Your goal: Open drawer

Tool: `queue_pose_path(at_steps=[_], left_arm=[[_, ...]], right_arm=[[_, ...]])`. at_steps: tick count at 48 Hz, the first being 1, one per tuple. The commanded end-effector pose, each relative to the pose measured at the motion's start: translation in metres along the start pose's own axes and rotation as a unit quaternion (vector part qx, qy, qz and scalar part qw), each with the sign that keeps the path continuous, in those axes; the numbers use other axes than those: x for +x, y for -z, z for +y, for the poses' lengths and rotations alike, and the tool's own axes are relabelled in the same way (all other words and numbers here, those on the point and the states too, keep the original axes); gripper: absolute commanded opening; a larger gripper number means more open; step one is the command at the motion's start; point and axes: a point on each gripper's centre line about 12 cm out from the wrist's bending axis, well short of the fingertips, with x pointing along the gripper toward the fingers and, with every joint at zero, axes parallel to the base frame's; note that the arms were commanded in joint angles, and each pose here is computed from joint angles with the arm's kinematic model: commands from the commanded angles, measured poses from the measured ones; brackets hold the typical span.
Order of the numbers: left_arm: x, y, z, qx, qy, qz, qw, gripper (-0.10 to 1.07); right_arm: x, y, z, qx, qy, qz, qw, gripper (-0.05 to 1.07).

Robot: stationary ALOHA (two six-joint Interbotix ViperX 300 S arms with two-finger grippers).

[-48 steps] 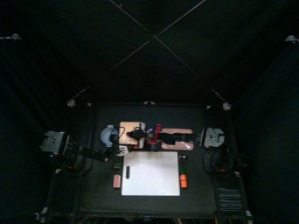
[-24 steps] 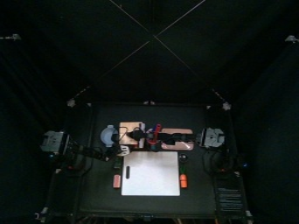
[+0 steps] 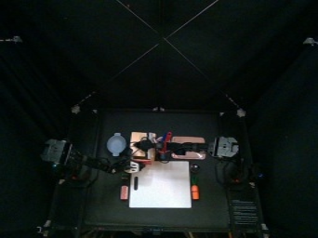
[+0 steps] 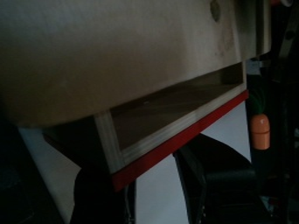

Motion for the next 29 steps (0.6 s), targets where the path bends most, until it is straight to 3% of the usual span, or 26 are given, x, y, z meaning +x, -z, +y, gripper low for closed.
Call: queue_pose_path(at_steps=[1,29], left_arm=[[-0.005,0.019,-0.004,0.019,0.006,0.03,0.9994,0.53],[-0.021,0.059,-0.012,0.026,0.031,0.033,0.9986,0.53]], right_arm=[[-0.002,-0.011,-0.005,0.002,0.006,-0.007,1.0,0.02],[-0.001,-0.006,-0.006,0.005,0.007,0.004,1.0,0.02]])
